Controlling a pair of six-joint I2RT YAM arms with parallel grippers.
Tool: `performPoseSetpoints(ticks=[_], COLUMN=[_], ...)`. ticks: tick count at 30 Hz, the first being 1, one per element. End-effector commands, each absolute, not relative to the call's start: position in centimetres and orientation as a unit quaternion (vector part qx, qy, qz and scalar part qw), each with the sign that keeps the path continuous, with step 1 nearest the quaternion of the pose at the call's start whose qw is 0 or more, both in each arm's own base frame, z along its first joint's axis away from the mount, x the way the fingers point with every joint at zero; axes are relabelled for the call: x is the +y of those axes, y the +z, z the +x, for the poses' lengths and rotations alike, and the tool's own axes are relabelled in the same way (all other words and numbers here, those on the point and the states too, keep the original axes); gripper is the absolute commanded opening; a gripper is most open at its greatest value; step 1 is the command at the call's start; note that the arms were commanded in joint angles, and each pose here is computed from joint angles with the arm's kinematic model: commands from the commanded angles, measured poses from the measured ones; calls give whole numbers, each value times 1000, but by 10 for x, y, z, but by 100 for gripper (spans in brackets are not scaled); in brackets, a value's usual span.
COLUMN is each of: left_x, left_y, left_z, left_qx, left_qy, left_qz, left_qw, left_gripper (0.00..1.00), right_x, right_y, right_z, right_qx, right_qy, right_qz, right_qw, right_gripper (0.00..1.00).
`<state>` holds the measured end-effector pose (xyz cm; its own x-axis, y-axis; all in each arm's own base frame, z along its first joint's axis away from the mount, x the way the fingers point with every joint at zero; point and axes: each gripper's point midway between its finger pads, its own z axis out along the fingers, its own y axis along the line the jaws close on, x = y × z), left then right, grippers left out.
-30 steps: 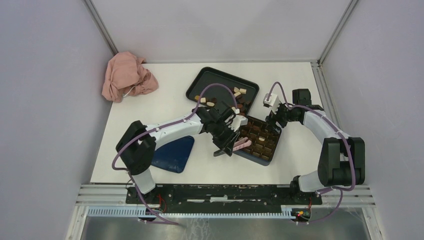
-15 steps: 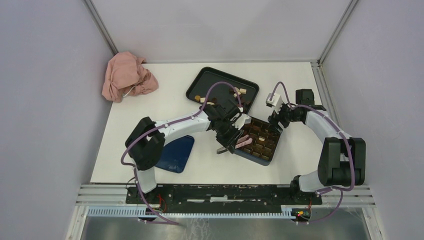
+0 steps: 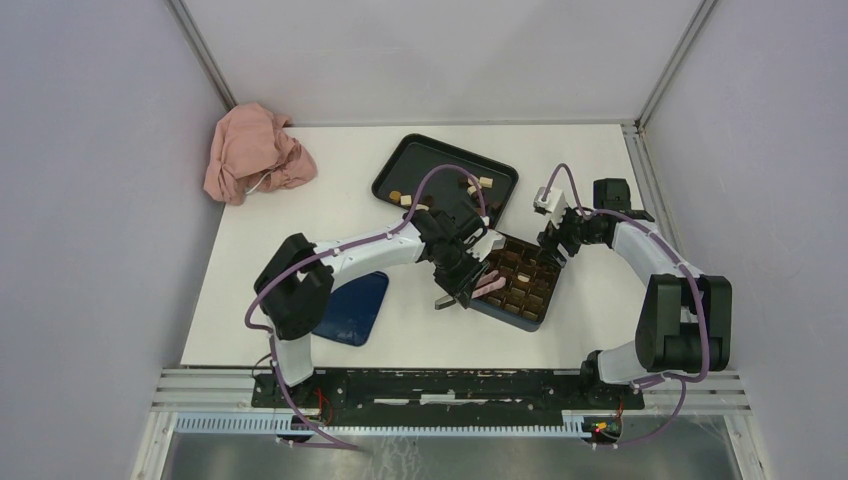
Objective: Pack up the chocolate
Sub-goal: Place the fake chocolate in the packing box.
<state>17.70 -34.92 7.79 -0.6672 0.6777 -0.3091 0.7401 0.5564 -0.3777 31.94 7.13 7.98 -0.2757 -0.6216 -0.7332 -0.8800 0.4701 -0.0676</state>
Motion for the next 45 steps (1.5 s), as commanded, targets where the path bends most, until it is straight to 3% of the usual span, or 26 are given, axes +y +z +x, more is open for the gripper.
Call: performPoseSetpoints(ticks=[1, 13, 21, 30, 37, 45], left_x=[-360, -364, -375, -354, -306, -272], left_y=[92, 98, 136, 179, 168, 140], left_z=[183, 185, 203, 280, 358, 411], left_qx=[881, 878, 867, 858, 879, 899], left_qy=[-252, -260, -293, -349, -299, -256], left_qz=[393, 393, 376, 296, 269, 259], left_qw=[80, 85, 147, 233, 257, 243], left_gripper=[37, 41, 38, 38, 38, 38], right_x=[73, 73, 72, 70, 85, 85], right_y=[99, 101, 115, 143, 184, 152], right_z=[327, 325, 326, 331, 330, 319], right_qx=[762, 759, 753, 744, 718, 725], right_qy=[176, 179, 178, 170, 203, 210], right_qz=[-490, -492, -488, -474, -461, -462], right_qw=[385, 386, 404, 439, 481, 465], right_gripper=[78, 78, 78, 78, 78, 78])
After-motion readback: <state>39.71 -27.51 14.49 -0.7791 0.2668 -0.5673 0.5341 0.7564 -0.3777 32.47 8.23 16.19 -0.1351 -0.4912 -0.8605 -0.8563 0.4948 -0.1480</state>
